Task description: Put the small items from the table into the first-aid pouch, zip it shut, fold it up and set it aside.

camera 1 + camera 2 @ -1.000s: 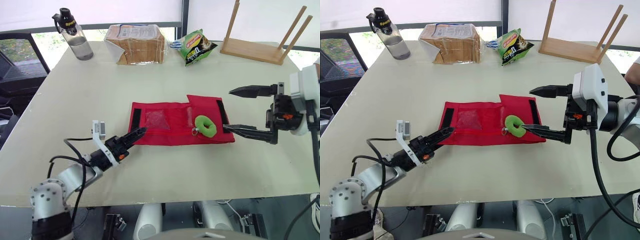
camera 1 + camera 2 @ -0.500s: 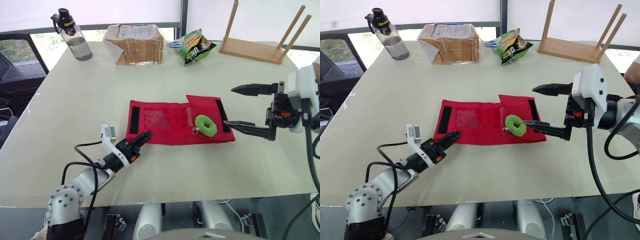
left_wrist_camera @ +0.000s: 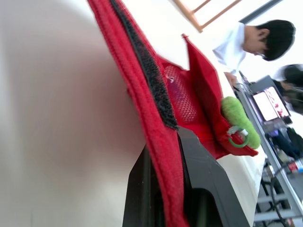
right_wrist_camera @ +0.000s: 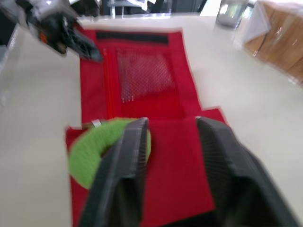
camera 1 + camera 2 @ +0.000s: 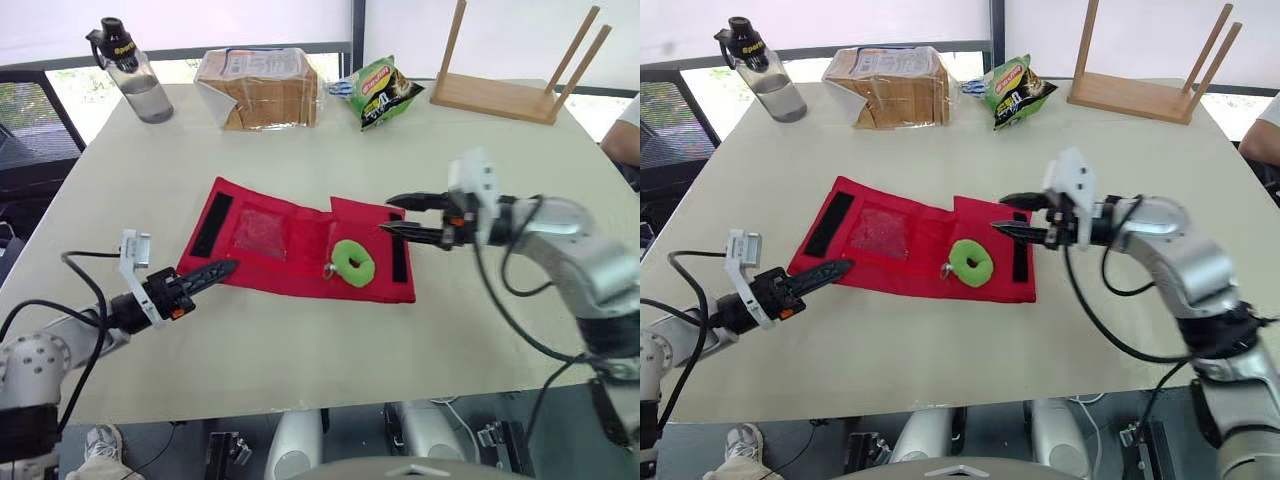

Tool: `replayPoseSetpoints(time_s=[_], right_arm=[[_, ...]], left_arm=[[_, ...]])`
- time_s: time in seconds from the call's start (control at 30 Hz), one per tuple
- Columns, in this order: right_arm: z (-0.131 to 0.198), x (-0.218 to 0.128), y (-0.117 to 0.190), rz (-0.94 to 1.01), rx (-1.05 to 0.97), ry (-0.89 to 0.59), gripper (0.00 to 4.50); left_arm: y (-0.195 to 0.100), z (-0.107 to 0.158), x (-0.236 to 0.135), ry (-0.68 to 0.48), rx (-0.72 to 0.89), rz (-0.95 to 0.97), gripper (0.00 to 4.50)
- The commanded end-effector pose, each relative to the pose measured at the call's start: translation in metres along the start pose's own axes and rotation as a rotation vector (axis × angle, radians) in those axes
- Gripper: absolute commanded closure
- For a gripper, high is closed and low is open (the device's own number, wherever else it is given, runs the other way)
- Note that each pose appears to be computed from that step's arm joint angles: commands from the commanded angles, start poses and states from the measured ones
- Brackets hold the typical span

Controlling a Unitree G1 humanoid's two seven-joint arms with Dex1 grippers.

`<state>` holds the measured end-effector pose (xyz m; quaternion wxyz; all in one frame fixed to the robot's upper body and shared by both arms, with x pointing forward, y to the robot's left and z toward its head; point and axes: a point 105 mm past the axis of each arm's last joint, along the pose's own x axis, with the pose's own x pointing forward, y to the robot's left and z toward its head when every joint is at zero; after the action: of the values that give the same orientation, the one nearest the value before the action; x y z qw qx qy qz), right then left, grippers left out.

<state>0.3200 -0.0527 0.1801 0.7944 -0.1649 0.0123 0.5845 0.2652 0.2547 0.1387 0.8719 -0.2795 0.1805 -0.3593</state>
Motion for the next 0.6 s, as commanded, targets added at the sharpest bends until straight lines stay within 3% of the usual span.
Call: replayPoseSetpoints(time_s=[0.03, 0.17, 0.3, 0.47, 0.6], right_arm=[[-0.011, 0.016, -0.005, -0.004, -0.051, 0.054, 4.46], [-0.047, 0.03, 0.0, 0.029, -0.095, 0.209, 4.46], [-0.067, 0.038, 0.004, 0.045, -0.082, 0.278, 4.46], [-0.067, 0.042, 0.003, 0.029, -0.081, 0.279, 4.46], [-0.065, 0.041, 0.009, 0.034, -0.071, 0.264, 4.46]], left_arm=[[-0.007, 0.015, -0.002, -0.02, 0.091, -0.062, 4.5], [-0.009, 0.023, -0.007, -0.032, 0.126, -0.136, 4.5], [-0.032, 0.035, 0.005, -0.023, 0.162, -0.283, 4.5], [-0.068, 0.02, 0.027, 0.104, 0.15, -0.478, 4.5], [-0.073, -0.015, 0.066, 0.242, 0.161, -0.474, 4.5]])
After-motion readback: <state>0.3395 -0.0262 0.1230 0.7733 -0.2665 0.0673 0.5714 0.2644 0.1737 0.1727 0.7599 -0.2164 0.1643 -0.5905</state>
